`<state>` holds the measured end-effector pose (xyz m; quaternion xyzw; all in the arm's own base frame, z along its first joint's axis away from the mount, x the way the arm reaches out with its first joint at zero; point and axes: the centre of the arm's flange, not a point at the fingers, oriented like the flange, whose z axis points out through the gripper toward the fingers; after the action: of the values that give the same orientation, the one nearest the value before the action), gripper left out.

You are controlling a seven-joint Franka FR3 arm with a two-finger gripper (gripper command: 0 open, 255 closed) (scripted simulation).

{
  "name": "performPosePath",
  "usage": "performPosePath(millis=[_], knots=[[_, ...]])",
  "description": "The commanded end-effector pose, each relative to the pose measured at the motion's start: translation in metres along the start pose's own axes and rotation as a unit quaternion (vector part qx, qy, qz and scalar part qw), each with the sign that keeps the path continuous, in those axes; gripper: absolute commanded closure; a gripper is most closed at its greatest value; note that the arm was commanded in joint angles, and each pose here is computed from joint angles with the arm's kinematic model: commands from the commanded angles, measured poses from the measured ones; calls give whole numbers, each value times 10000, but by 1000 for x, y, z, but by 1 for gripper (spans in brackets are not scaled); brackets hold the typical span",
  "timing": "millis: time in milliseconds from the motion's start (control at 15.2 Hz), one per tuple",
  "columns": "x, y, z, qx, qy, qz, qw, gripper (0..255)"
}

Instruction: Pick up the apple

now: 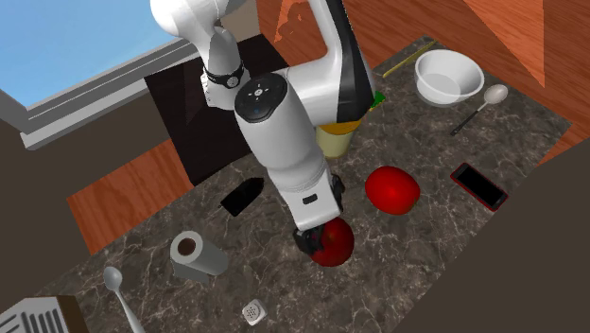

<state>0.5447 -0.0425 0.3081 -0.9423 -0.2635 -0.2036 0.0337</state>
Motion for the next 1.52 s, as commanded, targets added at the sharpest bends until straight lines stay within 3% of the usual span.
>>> performPosePath(millis=[0, 330, 396, 990, 1452], knots=[[-4, 0, 10, -3, 9, -7, 10000, 0], [-11, -1, 27, -3, 9, -7, 10000, 0], [-11, 0, 27, -3, 9, -7, 10000, 255], [-11, -1, 27, -3, 9, -7, 10000, 255], [4, 1, -7, -3, 9, -7, 10000, 255]])
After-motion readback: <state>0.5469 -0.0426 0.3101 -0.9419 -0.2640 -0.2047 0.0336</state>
